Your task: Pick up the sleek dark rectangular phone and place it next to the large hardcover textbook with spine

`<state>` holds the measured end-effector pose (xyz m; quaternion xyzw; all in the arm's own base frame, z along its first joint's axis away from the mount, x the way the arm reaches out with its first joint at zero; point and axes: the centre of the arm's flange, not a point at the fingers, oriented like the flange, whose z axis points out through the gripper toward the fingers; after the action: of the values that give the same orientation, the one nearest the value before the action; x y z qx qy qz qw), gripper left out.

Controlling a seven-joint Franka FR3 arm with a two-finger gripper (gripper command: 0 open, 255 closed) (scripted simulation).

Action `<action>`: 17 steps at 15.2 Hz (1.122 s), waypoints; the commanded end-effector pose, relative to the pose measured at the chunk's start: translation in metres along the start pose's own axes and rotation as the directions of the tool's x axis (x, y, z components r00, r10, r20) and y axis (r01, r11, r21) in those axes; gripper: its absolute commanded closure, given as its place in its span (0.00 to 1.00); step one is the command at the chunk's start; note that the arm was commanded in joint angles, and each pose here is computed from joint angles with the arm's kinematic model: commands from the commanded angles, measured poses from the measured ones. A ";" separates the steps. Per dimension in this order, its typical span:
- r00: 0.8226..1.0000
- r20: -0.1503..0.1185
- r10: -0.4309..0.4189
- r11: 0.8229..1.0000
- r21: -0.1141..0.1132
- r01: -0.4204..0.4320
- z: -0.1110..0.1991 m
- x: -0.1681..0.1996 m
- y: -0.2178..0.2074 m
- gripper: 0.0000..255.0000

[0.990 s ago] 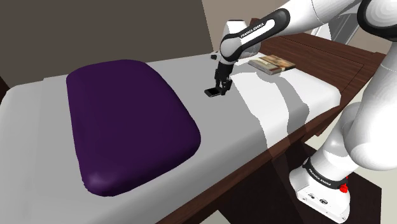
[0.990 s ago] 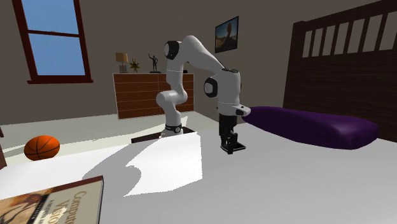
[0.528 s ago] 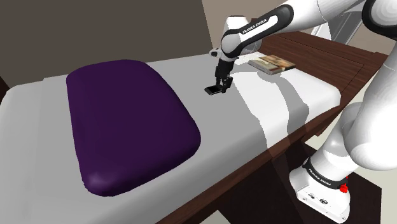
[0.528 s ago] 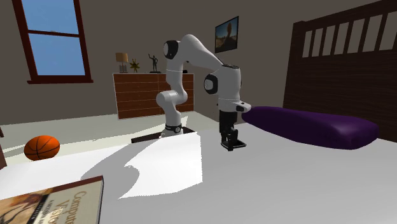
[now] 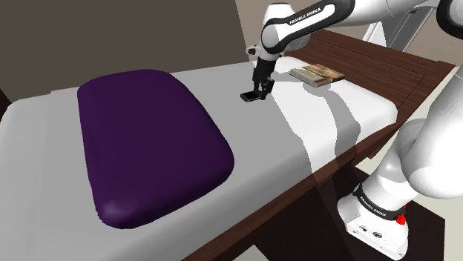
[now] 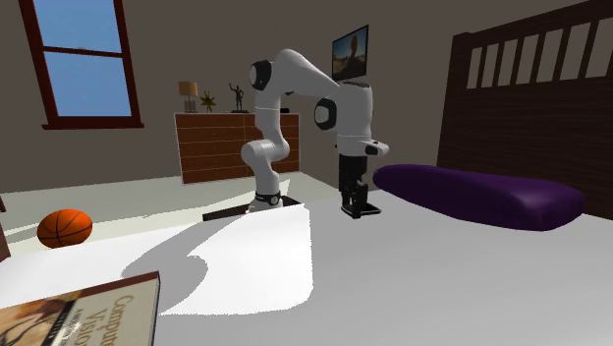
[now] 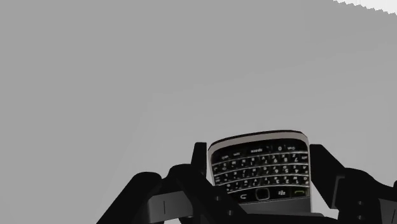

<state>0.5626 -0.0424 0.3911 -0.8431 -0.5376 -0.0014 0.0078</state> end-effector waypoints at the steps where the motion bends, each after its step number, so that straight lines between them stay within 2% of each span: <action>1: 1.000 0.000 0.000 1.000 0.000 0.000 -0.010 0.001 -0.001 1.00; 8: 1.000 0.000 0.000 1.000 0.000 0.000 -0.044 0.001 -0.002 1.00; 17: 1.000 0.000 0.000 1.000 0.000 0.000 -0.045 -0.117 -0.008 1.00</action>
<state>0.5113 -0.1360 0.4372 -0.8436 -0.5369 -0.0012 0.0080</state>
